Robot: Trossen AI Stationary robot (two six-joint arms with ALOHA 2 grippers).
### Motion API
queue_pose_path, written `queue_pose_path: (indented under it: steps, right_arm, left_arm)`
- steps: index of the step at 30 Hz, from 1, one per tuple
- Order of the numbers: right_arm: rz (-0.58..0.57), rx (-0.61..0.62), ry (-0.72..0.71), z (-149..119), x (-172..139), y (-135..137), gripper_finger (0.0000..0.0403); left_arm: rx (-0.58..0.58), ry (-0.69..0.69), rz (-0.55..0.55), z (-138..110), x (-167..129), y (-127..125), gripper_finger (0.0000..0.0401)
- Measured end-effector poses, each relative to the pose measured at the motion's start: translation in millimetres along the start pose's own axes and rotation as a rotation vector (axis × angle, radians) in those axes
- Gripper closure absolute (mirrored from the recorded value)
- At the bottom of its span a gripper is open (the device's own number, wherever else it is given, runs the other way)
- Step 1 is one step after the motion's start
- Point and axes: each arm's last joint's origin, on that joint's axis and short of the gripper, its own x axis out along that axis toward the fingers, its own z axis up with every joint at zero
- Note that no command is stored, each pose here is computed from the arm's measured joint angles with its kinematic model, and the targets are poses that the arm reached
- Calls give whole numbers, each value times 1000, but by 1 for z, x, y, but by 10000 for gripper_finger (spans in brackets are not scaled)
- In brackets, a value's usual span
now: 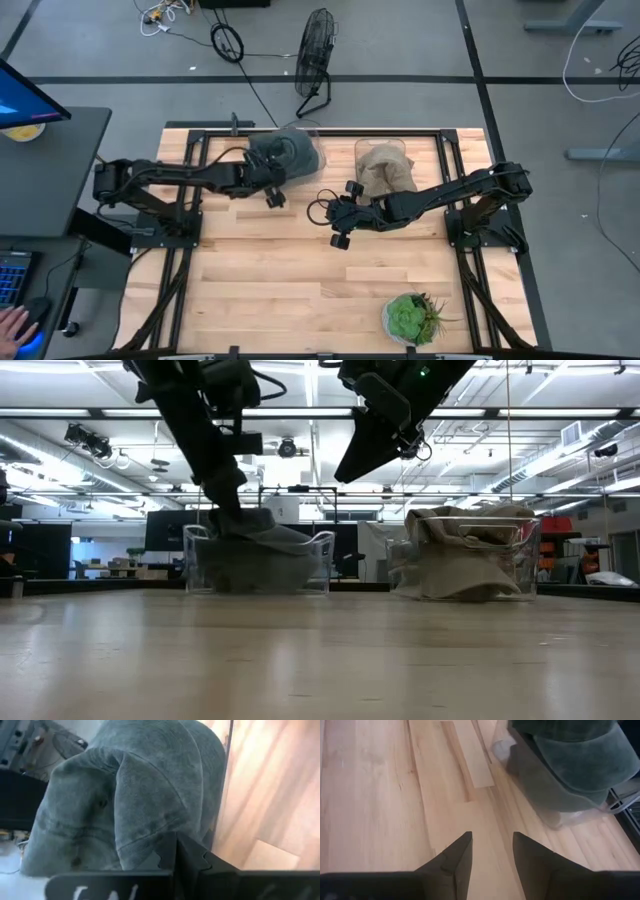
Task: Pick & Place hat
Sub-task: Put the black cap into the left transparent bin
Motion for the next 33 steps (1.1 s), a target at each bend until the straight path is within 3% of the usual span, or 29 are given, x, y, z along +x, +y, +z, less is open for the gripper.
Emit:
queue_pose_path:
  steps: [10, 15, 18, 22, 25, 29, 33]
  right_arm:
    - [-1, -1, 1, 0, 0, 0, 256]
    - [0, -6, 3, -1, -1, 1, 256]
    - [3, -32, 27, -2, -9, 0, 256]
    - [9, 34, 39, 5, -42, -10, 256]
    - [34, 44, -34, 10, -77, -21, 256]
    - [81, 66, -154, 4, -120, -37, 256]
    - [117, 119, -339, -11, -129, -46, 256]
  left_arm:
    - [-74, 138, -67, -12, 34, 22, 398]
    - [-101, 148, -115, -12, 34, 23, 398]
    - [-128, 101, -141, -4, 12, 24, 398]
    - [-160, 11, -179, 9, -35, 33, 396]
    - [-193, -138, -213, 13, -78, 46, 390]
    - [-246, -300, -251, -3, -121, 63, 393]
    - [-313, -357, -105, -24, -121, 75, 398]
